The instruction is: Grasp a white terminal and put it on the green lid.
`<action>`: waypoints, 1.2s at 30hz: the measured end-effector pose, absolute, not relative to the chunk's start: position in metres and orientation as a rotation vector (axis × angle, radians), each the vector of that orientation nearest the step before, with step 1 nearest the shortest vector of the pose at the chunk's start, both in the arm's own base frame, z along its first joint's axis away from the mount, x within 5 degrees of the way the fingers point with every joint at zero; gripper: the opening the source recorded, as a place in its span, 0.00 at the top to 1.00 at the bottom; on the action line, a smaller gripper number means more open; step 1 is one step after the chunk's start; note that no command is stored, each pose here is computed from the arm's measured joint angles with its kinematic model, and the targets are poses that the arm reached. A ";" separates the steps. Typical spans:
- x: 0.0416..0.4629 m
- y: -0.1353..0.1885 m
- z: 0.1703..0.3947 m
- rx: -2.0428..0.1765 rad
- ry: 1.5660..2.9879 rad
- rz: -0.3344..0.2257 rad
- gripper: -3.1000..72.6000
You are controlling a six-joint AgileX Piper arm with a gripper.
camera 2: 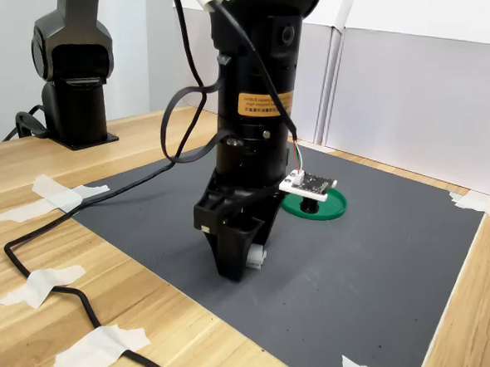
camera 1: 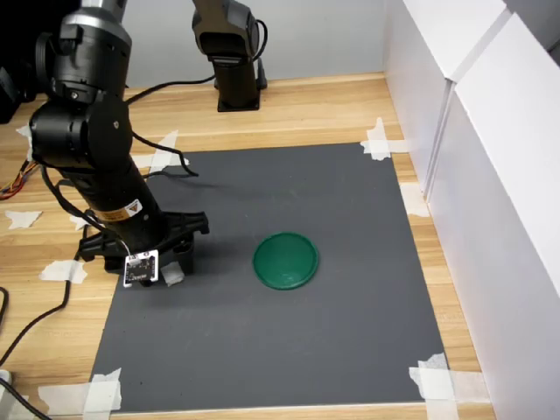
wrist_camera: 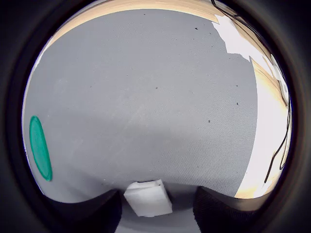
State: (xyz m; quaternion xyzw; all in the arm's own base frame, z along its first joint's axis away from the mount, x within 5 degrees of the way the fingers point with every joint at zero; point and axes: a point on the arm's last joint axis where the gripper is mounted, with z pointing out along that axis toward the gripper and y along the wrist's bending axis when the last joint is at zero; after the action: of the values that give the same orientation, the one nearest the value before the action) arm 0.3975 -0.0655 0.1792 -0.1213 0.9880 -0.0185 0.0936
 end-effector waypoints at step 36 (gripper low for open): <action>0.395 -0.057 0.184 -0.390 2.948 -0.048 0.60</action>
State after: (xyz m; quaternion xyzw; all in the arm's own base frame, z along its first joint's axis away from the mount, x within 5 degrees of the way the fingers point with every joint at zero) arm 0.3950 -0.0574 0.1839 -0.1306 0.9878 -0.0161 0.0834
